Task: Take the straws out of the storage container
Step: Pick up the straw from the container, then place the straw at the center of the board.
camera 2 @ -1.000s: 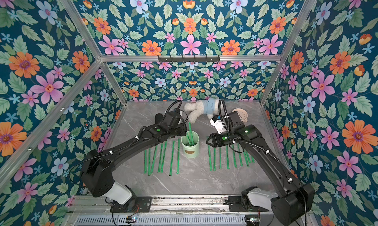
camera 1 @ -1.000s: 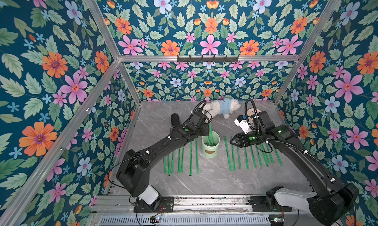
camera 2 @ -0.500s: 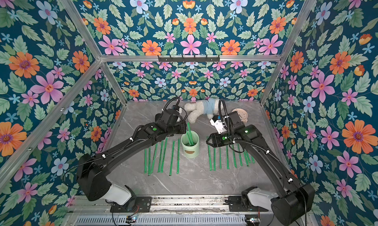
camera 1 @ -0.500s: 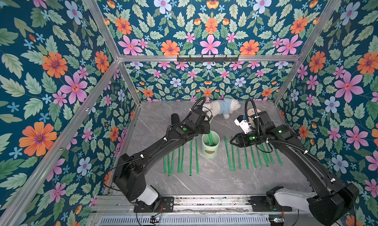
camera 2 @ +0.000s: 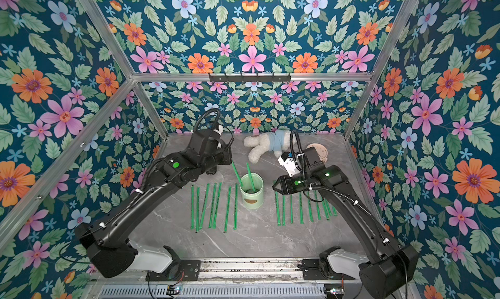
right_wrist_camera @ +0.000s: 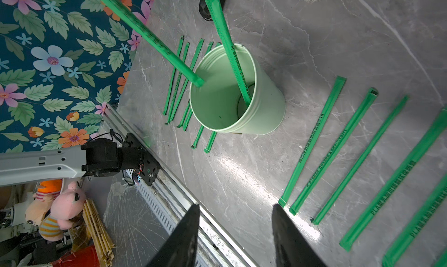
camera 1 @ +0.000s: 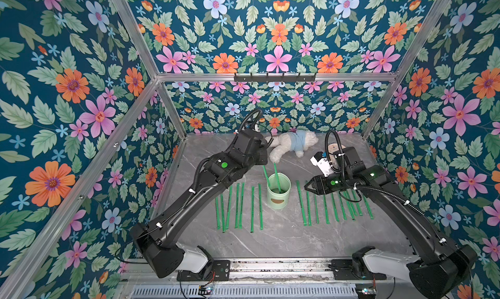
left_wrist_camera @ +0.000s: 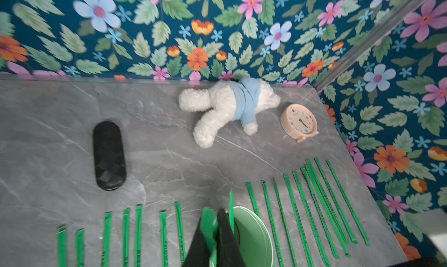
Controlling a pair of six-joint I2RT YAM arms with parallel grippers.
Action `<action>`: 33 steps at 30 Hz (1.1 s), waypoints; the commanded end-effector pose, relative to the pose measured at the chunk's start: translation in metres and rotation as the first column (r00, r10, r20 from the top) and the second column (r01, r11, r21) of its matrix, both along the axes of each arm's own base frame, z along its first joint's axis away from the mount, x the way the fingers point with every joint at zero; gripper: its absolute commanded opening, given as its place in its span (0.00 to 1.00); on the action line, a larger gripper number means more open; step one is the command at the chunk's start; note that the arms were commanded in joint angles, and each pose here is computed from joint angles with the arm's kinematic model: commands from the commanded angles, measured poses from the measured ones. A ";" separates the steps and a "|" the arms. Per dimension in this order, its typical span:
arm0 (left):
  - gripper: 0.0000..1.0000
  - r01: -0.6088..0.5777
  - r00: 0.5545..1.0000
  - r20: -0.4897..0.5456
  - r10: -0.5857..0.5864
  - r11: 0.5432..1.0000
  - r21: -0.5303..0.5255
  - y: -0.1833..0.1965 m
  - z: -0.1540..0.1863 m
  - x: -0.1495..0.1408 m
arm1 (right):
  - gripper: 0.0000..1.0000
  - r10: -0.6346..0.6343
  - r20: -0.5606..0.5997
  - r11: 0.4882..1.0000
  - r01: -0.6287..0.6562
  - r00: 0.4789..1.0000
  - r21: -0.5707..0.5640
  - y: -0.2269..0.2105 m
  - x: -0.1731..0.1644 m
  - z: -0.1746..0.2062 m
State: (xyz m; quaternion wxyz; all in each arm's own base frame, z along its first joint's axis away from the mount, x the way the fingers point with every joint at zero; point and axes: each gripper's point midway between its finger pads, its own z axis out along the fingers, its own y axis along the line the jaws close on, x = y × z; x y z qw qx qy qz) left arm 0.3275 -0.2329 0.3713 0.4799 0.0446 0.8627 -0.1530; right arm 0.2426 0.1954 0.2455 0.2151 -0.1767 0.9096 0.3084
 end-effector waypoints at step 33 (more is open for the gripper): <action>0.09 -0.200 0.617 -0.431 0.658 0.661 0.723 0.230 -0.221 0.030 | 0.50 0.000 0.009 1.000 0.000 1.000 0.001 0.000 0.001 0.000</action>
